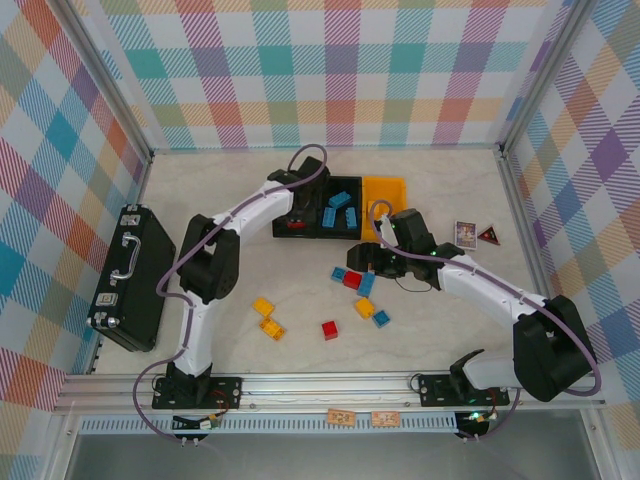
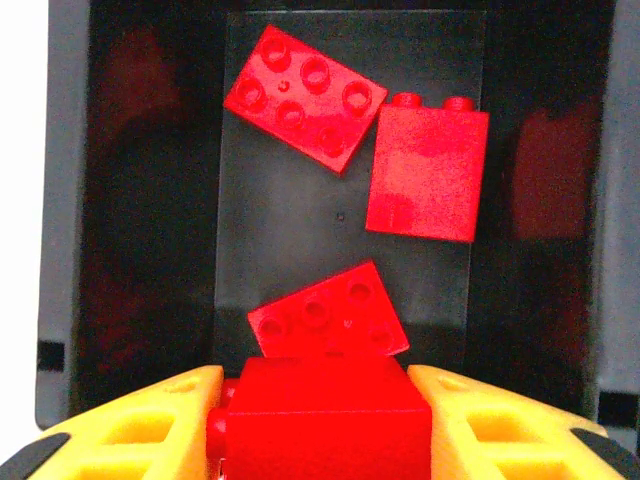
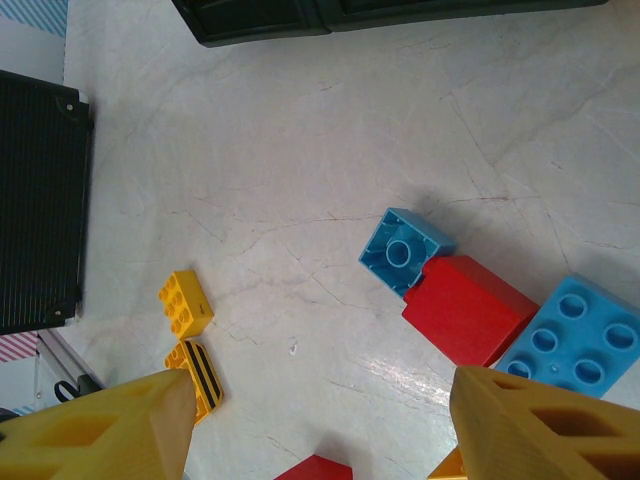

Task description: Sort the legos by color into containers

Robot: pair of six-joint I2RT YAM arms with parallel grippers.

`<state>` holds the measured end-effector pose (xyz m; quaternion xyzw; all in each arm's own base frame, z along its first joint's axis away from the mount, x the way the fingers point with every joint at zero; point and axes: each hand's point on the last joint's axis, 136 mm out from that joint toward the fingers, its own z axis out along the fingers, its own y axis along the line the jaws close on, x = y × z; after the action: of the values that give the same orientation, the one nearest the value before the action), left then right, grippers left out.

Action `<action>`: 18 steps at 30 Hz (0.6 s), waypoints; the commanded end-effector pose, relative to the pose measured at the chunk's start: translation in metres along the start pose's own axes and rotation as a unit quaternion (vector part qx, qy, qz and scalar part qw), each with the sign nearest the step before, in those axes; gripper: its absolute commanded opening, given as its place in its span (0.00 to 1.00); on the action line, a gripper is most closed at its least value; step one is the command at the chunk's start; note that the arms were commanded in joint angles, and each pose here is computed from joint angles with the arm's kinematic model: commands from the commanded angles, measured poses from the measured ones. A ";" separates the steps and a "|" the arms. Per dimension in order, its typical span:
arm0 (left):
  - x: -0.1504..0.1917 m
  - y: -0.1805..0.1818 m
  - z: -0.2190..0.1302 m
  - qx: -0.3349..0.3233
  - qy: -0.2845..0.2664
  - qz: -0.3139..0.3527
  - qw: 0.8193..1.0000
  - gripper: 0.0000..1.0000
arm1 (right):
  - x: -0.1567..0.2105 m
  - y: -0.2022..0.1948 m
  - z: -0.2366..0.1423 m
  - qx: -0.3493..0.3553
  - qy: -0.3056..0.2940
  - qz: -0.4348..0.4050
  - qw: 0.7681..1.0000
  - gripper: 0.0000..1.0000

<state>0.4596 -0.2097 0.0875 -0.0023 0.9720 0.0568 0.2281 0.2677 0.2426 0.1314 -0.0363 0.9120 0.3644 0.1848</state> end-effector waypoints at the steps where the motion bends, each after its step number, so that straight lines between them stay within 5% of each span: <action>1: -0.006 0.009 0.004 -0.023 0.001 0.007 1.000 0.37 | 0.000 0.004 -0.001 -0.005 -0.003 0.000 1.000 0.68; 18: -0.028 0.006 -0.031 0.009 -0.033 -0.014 0.999 0.61 | 0.002 0.004 0.001 -0.006 0.000 0.000 1.000 0.68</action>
<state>0.4735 -0.2096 0.0910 -0.0015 0.9691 0.0696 0.2366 0.2676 0.2427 0.1314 -0.0361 0.9120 0.3645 0.1845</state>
